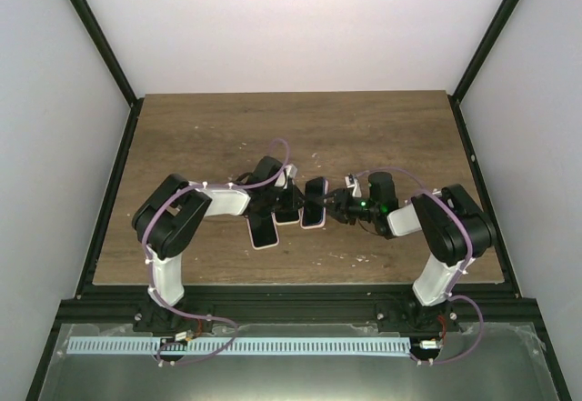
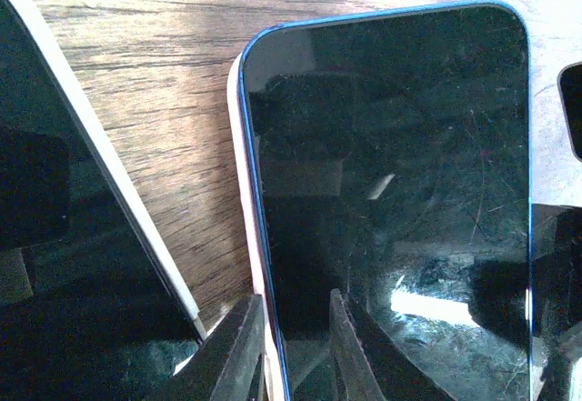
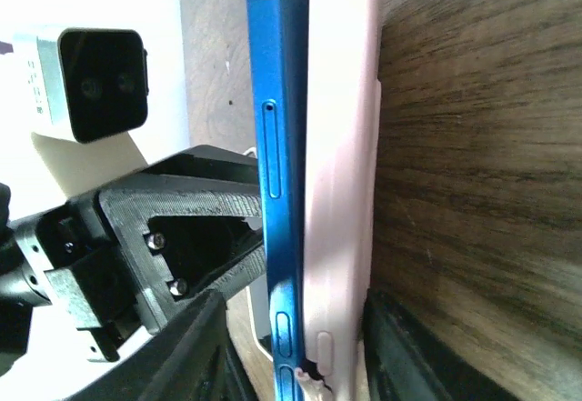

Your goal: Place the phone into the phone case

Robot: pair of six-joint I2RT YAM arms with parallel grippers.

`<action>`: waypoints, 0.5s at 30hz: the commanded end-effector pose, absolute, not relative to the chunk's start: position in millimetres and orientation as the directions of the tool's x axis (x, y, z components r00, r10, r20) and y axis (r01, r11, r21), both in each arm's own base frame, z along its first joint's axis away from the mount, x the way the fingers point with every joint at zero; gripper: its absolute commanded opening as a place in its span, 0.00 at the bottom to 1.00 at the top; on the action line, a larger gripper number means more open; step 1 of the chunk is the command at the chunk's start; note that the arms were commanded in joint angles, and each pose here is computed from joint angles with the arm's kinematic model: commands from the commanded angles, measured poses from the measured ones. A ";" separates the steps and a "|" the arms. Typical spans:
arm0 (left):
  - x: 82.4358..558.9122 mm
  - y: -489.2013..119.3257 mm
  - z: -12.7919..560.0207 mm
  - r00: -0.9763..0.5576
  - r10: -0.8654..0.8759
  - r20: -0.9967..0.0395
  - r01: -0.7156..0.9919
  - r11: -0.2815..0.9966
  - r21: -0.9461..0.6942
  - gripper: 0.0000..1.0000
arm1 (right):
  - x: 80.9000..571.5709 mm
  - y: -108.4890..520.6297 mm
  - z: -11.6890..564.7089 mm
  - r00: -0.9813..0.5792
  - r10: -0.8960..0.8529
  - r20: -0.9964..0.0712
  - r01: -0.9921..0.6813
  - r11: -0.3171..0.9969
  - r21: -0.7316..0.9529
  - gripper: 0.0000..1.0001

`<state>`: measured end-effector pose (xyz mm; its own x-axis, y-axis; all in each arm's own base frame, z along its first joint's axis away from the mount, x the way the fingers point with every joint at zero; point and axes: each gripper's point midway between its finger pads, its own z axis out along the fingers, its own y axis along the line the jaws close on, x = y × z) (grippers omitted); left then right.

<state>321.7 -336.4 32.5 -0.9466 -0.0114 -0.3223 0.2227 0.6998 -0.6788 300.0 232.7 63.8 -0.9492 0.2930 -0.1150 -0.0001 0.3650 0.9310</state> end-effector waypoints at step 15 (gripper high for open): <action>315.9 -339.5 116.1 -0.918 -0.049 -0.394 0.271 0.646 -0.713 0.37 | 313.8 224.0 70.2 -0.921 0.281 -0.269 -0.088 0.523 0.848 0.11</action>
<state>311.3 -334.9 67.4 -0.9414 -0.0354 -0.3353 0.2228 0.6811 -0.6974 301.1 223.7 50.5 -0.9433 0.2864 -0.1677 -0.0058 0.4909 0.8712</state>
